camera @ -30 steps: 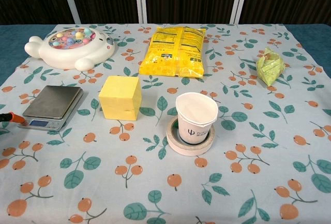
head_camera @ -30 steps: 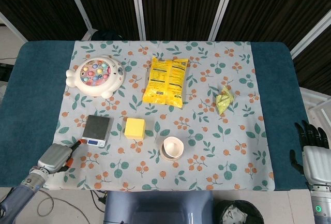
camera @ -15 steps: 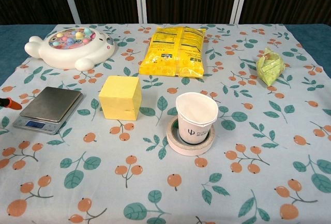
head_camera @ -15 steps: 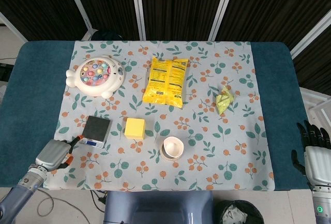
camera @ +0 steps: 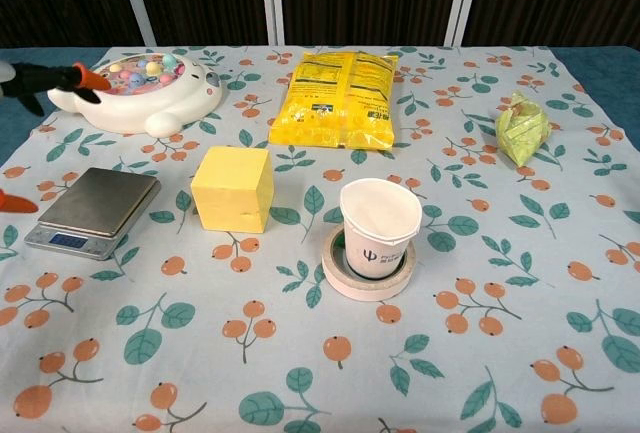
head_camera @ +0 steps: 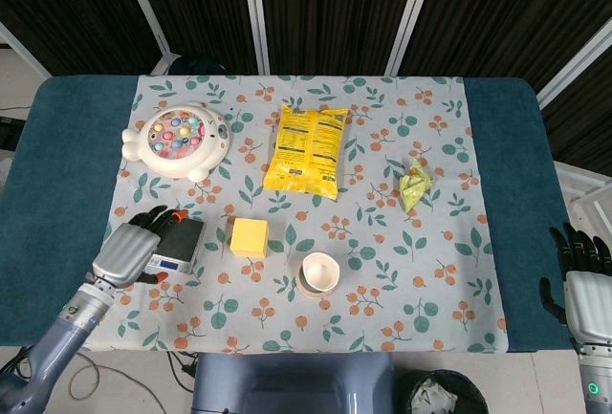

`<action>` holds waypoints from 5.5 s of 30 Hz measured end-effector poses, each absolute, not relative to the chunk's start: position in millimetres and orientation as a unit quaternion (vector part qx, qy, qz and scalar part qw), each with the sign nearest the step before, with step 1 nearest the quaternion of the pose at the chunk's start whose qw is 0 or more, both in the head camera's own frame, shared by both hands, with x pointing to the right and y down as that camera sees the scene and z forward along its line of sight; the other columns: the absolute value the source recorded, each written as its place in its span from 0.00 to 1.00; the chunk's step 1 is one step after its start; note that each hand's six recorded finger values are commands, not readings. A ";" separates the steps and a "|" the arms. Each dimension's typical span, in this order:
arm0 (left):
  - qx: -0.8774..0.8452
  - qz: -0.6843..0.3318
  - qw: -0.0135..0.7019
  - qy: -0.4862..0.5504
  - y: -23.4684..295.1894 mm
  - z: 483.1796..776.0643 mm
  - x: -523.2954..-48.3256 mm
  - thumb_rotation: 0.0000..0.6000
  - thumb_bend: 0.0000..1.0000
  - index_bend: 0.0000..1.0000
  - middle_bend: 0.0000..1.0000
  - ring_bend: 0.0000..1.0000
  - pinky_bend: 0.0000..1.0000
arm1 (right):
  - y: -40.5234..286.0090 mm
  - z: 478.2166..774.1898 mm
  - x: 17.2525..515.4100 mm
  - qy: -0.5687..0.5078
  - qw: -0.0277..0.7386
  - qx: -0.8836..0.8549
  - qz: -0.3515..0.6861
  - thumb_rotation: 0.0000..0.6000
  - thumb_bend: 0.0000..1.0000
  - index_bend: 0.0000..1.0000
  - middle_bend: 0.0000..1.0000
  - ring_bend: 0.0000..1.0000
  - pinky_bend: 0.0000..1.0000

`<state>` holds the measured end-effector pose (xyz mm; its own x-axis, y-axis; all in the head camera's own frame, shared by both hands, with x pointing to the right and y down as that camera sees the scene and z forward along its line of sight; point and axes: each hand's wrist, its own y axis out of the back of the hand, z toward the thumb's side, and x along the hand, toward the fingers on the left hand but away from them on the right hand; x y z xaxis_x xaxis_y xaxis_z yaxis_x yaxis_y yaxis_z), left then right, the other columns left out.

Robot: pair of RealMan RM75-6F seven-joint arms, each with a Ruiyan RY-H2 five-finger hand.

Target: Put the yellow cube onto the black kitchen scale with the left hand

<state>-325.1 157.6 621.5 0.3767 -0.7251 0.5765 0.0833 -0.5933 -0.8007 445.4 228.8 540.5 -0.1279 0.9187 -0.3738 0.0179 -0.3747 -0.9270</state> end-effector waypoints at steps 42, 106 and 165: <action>-0.742 -0.512 0.410 0.136 135.4 700.6 -196.2 1.00 0.32 0.26 0.40 0.30 0.38 | 229.2 538.7 451.6 -0.427 0.356 -0.552 0.622 1.00 0.56 0.00 0.03 0.00 0.01; -0.737 -0.530 0.380 0.177 132.4 678.1 -367.3 1.00 0.29 0.26 0.39 0.30 0.38 | 231.4 542.6 449.7 -0.421 0.356 -0.551 0.627 1.00 0.56 0.00 0.03 0.00 0.01; -0.658 -0.531 0.378 0.376 177.4 576.3 -483.0 1.00 0.19 0.10 0.05 0.00 0.15 | 232.0 532.3 449.9 -0.431 0.358 -0.553 0.616 1.00 0.56 0.00 0.03 0.00 0.01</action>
